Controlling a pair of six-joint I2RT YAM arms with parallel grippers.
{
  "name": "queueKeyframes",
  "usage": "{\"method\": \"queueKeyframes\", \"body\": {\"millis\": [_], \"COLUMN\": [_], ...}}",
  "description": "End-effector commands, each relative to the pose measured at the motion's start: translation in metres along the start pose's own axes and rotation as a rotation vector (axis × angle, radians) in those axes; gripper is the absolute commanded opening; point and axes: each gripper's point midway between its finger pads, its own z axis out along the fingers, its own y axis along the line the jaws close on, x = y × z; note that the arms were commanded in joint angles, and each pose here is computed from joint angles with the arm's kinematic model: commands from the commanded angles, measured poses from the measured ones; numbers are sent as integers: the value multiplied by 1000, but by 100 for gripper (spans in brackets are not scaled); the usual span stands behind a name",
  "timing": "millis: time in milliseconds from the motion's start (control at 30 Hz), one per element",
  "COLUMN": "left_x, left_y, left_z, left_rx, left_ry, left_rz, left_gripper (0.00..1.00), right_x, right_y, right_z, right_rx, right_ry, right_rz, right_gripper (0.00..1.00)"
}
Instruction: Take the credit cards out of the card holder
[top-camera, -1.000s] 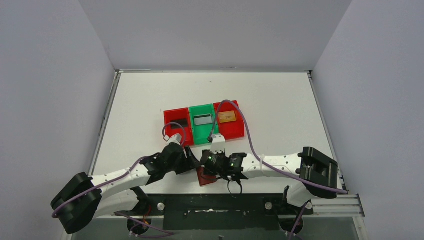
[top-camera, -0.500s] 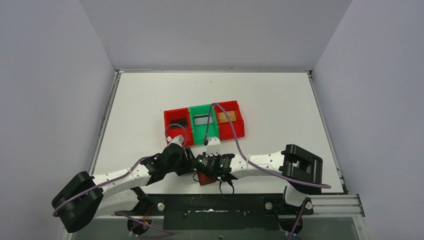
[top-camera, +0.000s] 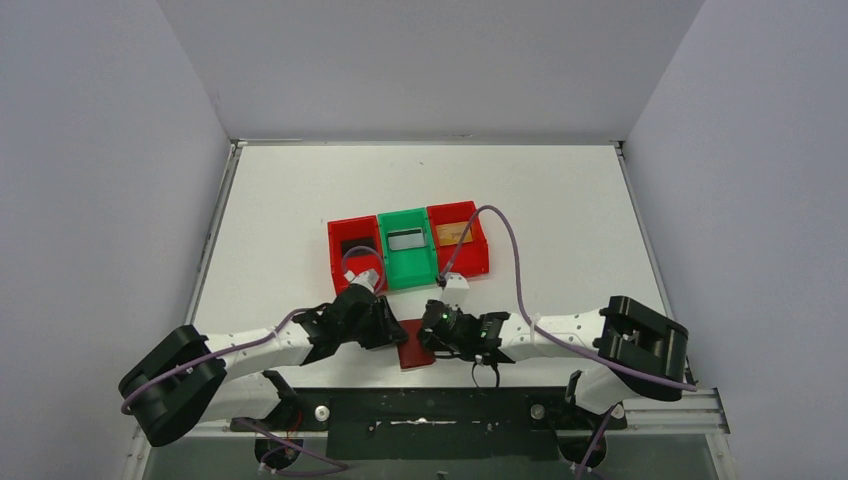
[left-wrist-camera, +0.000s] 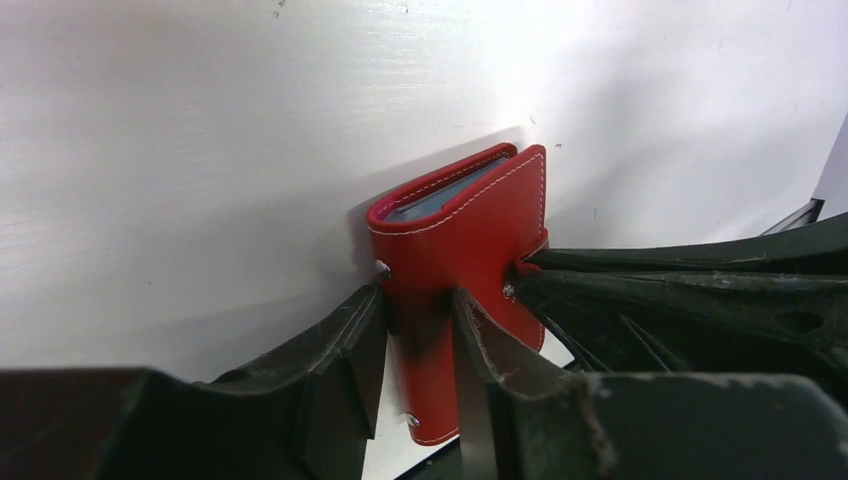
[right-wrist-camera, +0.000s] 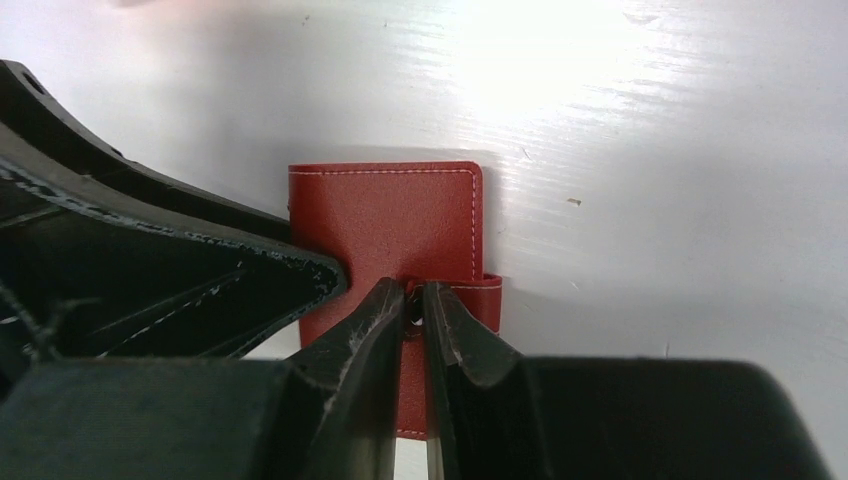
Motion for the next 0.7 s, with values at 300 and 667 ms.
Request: {"method": "queueKeyframes", "body": {"millis": [300,667], "left_x": [5,-6], "left_y": [34,19], "left_z": [-2,-14], "left_rx": [-154,-107], "left_ry": [-2,-50], "left_rz": [33,40], "left_gripper": [21,25], "right_x": [-23,-30], "right_y": [1,-39], "right_z": [-22,-40], "right_rx": [-127,75], "right_ry": [-67,-78], "right_rz": [98,9], "right_gripper": [3,38]}}
